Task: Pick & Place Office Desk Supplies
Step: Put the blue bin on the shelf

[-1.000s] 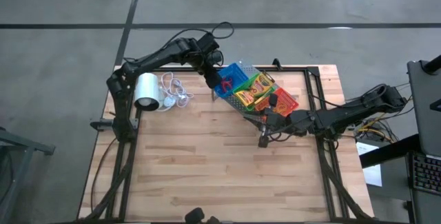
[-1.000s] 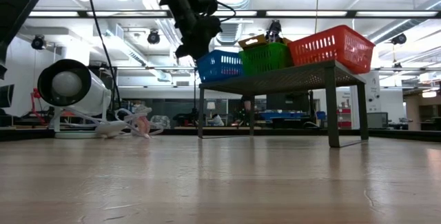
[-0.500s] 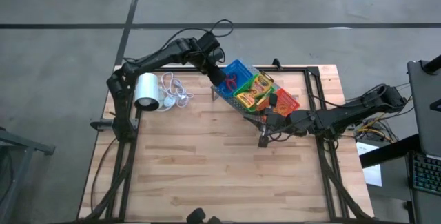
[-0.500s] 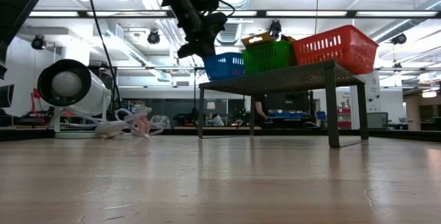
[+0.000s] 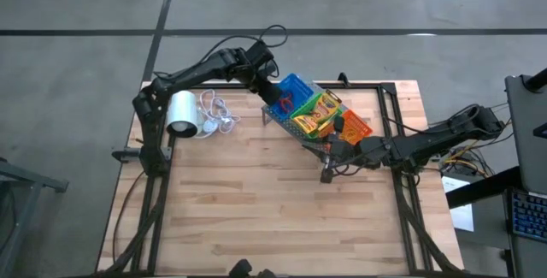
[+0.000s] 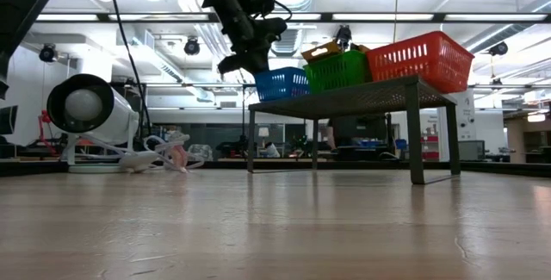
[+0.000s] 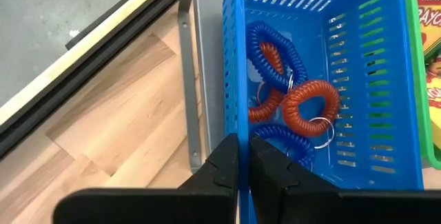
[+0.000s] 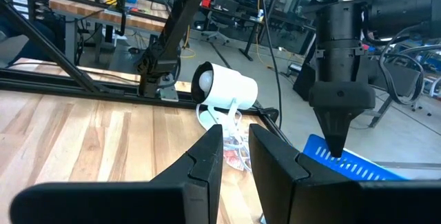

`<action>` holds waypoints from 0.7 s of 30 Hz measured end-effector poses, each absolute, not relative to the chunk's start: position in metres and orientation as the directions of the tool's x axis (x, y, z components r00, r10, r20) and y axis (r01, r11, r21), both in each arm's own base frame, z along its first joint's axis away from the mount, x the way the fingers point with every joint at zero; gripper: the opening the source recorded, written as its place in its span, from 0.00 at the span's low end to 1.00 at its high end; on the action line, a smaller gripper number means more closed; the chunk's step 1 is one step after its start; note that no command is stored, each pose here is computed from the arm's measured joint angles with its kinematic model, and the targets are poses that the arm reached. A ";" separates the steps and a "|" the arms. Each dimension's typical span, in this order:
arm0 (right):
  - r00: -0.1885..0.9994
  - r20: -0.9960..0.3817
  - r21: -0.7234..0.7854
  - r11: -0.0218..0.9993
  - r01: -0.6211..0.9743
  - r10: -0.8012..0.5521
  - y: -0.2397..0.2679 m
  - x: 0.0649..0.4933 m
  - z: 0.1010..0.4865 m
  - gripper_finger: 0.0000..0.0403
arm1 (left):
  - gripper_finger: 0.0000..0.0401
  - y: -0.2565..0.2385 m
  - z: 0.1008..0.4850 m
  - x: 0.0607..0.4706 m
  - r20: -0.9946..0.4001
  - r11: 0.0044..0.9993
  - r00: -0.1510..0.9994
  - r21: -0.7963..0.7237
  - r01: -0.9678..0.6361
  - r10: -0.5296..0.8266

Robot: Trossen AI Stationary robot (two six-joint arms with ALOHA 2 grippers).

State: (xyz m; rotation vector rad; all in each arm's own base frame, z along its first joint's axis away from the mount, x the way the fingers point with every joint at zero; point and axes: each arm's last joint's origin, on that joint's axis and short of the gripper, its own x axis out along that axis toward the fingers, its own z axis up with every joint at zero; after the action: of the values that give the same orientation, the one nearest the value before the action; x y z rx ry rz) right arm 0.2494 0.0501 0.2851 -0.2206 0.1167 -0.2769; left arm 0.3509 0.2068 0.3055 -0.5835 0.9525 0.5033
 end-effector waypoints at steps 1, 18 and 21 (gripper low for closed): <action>0.955 -0.084 -0.231 0.938 0.258 -0.283 0.050 0.249 0.285 0.17 | 0.06 0.207 0.305 0.352 -0.862 0.738 0.488 -0.237 -0.632 0.140; 0.955 -0.083 -0.231 0.938 0.258 -0.283 0.050 0.249 0.285 0.17 | 0.06 0.202 0.302 0.352 -0.873 0.681 0.477 -0.285 -0.674 0.107; 0.955 -0.083 -0.231 0.938 0.258 -0.283 0.050 0.249 0.285 0.17 | 0.06 0.202 0.302 0.352 -0.873 0.681 0.476 -0.285 -0.674 0.107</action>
State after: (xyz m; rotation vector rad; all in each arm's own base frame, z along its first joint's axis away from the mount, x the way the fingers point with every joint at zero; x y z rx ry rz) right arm 0.2493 0.0500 0.2853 -0.2199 0.1158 -0.2770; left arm 0.3523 0.2022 0.3019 -0.6775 0.9648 0.5243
